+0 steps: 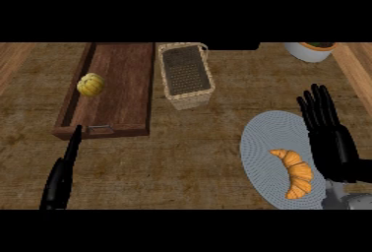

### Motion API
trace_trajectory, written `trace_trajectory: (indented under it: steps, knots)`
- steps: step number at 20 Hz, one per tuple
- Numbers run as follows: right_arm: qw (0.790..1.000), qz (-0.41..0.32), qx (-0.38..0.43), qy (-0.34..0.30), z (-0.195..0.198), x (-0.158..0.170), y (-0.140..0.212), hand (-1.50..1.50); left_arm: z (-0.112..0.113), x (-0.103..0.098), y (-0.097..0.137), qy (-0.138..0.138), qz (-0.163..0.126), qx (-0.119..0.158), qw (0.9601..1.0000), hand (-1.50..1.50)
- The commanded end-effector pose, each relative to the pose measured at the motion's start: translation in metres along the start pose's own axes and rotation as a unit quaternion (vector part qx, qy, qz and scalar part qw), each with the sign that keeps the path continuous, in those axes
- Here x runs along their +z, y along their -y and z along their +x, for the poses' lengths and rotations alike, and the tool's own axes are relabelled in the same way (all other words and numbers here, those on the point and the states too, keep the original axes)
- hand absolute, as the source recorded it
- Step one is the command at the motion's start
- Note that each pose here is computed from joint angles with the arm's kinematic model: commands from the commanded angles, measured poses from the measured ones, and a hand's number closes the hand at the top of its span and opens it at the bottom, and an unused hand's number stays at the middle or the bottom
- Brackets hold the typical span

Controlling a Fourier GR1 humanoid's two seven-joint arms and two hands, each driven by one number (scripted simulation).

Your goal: Pick the croissant from the placemat and place it in the basket

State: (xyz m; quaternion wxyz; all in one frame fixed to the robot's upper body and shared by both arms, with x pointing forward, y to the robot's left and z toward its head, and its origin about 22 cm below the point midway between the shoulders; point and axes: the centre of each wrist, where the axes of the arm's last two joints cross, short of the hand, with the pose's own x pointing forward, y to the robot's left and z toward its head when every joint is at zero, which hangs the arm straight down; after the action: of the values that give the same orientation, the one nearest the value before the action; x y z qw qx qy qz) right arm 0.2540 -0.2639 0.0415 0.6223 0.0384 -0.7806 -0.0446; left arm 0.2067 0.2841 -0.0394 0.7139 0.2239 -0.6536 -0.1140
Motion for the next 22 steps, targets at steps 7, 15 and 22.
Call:
trace_trajectory:
  steps: [7, 15, 22]
  knots:
    - [0.966, 0.134, 0.215, 0.046, 0.042, 0.040, 0.040, 1.50, 0.070, -0.021, 0.016, 0.080, -0.003, 0.209, 0.9746, 0.00]
    - [0.958, -0.088, 0.272, 0.016, 0.003, 0.090, -0.045, -1.50, 0.084, -0.026, 0.008, 0.082, -0.003, 0.227, 0.9706, 0.00]
    - [0.842, -0.194, 0.498, -0.077, 0.039, 0.093, 0.040, -1.50, 0.084, -0.020, 0.014, 0.074, -0.005, 0.231, 0.9701, 0.00]
